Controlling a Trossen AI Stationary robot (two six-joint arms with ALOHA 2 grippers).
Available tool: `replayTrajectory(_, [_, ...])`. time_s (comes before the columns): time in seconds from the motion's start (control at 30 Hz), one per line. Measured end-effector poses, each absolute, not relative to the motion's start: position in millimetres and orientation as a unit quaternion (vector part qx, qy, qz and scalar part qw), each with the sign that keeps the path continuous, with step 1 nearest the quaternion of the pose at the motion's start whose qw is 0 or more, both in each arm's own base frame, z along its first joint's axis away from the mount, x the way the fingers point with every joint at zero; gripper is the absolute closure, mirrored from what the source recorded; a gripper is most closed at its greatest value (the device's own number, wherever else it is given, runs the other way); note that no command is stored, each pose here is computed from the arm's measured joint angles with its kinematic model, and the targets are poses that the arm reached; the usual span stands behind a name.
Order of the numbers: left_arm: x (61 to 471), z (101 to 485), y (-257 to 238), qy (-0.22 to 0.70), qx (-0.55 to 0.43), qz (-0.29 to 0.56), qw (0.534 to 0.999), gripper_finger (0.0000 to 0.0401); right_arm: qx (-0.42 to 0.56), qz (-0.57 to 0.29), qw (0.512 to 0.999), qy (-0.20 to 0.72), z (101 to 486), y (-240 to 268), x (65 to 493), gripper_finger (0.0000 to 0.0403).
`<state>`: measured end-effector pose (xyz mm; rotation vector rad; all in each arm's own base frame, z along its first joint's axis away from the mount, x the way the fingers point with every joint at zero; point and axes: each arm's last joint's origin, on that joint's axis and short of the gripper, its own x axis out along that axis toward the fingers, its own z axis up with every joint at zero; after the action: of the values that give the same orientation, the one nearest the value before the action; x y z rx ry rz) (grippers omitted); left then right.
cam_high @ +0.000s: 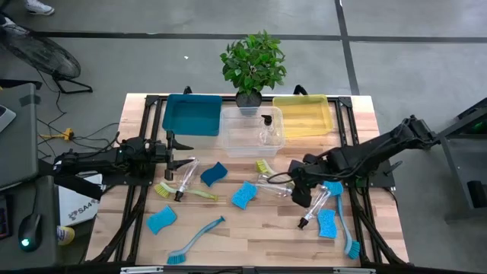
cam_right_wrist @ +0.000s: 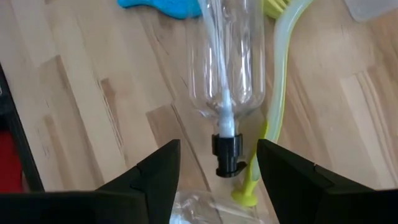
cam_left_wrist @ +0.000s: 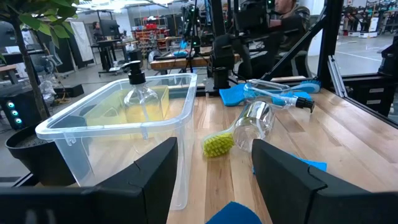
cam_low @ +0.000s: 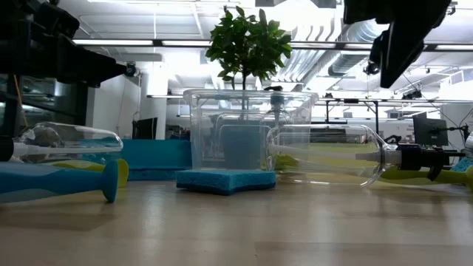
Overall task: Pick & Place Kitchen Sink Supplies
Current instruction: Put the right transparent soap dispenser into the transparent bin
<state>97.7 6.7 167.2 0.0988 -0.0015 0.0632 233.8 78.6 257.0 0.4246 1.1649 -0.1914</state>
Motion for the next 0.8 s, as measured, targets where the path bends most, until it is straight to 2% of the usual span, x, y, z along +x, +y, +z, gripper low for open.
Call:
replayTrajectory(0.37, [97.7, 167.2, 6.7, -0.001, 0.049, 0.031, 0.998, 0.0200, 0.167, -0.126, 0.802, 0.559, 249.7, 98.1, 223.3, 0.0197])
replayTrajectory(0.57, [97.7, 167.2, 6.7, -0.001, 0.049, 0.031, 0.998, 0.0199, 0.144, -0.156, 0.795, 0.569, 233.6, 122.4, 220.4, 0.0197])
replayTrajectory(0.8, [97.7, 167.2, 6.7, -0.001, 0.050, 0.031, 0.998, 0.0200, 0.103, -0.215, 0.822, 0.517, 224.4, 147.0, 209.2, 0.0197])
